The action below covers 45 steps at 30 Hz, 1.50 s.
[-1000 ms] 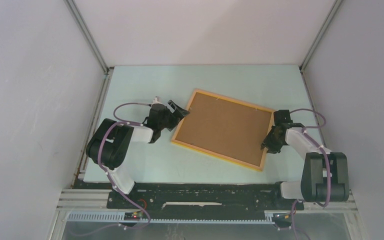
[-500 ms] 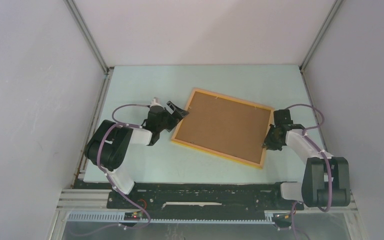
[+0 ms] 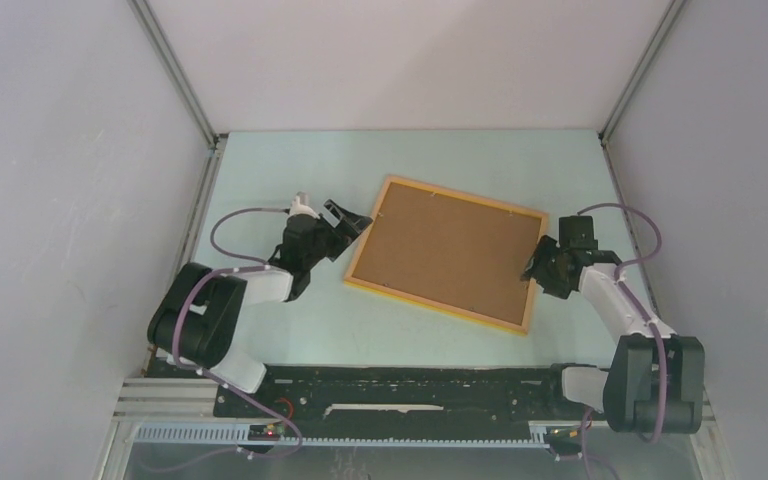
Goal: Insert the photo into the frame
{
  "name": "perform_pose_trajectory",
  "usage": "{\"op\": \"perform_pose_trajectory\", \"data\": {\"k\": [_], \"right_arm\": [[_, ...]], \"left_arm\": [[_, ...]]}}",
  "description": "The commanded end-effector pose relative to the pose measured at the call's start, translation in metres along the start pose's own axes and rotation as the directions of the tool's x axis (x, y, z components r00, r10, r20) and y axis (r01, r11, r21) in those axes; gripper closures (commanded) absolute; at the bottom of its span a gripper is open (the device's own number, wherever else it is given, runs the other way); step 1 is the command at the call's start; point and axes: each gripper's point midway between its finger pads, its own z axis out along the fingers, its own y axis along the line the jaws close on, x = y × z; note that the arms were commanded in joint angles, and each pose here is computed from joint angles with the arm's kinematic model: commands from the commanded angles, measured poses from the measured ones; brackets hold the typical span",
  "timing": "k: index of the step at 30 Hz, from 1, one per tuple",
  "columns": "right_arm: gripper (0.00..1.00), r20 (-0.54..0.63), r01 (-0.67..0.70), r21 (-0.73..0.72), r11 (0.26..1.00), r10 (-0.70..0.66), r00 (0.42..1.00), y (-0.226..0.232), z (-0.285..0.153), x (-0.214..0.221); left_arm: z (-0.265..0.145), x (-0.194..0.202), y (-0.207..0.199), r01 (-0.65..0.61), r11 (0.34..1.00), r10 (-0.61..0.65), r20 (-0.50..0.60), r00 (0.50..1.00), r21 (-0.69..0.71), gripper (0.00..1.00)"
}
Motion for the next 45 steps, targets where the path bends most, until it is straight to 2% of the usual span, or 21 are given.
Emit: {"op": "perform_pose_trajectory", "data": {"k": [1,4,8,13,15,17,20,23,27,30,33,37,42,45], "right_arm": [[0.31,0.044,-0.029,-0.025,0.999,0.030,0.999,0.004,-0.011,-0.006],[0.22,0.053,-0.030,-0.033,0.999,0.031,0.998,0.002,-0.013,-0.008],[0.12,0.093,-0.110,-0.071,0.991,0.116,0.989,-0.004,-0.024,-0.016],[0.03,0.269,-0.066,-0.015,0.998,0.068,0.961,-0.005,-0.049,-0.035],[0.00,0.295,-0.102,-0.011,0.995,0.101,0.950,-0.008,-0.053,-0.035],[0.00,0.283,-0.139,-0.035,0.990,0.143,0.948,-0.007,-0.049,-0.031],[0.00,0.200,-0.096,-0.104,0.990,0.115,0.973,0.007,-0.037,-0.019],[0.00,0.176,-0.079,-0.047,0.996,0.086,0.981,0.004,-0.025,-0.013],[0.00,0.135,-0.127,0.014,0.992,0.124,0.983,-0.003,-0.012,-0.005],[0.18,0.047,-0.154,0.030,0.988,0.153,0.987,-0.002,-0.002,0.010],[0.23,-0.007,-0.168,-0.021,0.985,0.168,0.986,0.009,0.002,0.025],[0.31,0.017,-0.173,0.014,0.985,0.173,0.985,0.005,0.001,0.031],[0.46,-0.004,-0.196,0.044,0.980,0.197,0.980,-0.005,0.002,0.045],[0.50,-0.010,-0.203,0.049,0.978,0.204,0.979,-0.009,0.004,0.052]], "left_arm": [[-0.021,-0.026,-0.021,-0.063,0.996,0.056,0.103,0.993,0.058,0.00],[-0.032,-0.037,-0.023,-0.102,0.995,0.098,0.130,0.987,0.025,0.00],[-0.054,-0.040,-0.024,-0.147,0.989,0.148,0.107,0.983,-0.022,0.00],[-0.090,-0.017,-0.032,-0.192,0.981,0.192,0.004,0.981,0.027,0.00],[-0.108,-0.006,-0.039,-0.220,0.974,0.222,-0.035,0.974,0.059,0.00],[-0.124,0.011,-0.049,-0.265,0.958,0.275,-0.083,0.958,0.111,0.00],[-0.147,0.040,-0.057,-0.340,0.930,0.359,-0.156,0.920,0.139,0.00],[-0.162,0.062,-0.061,-0.374,0.916,0.396,-0.185,0.899,0.147,0.00],[-0.173,0.088,-0.068,-0.391,0.898,0.430,-0.221,0.875,0.200,0.00],[-0.175,0.102,-0.075,-0.432,0.870,0.484,-0.237,0.843,0.239,0.00],[-0.171,0.112,-0.075,-0.500,0.837,0.545,-0.261,0.796,0.221,0.00],[-0.163,0.120,-0.086,-0.560,0.798,0.603,-0.260,0.754,0.223,0.00],[-0.163,0.146,-0.117,-0.666,0.684,0.728,-0.243,0.641,0.297,0.00],[-0.165,0.164,-0.133,-0.715,0.610,0.792,-0.238,0.562,0.342,0.00]]}}
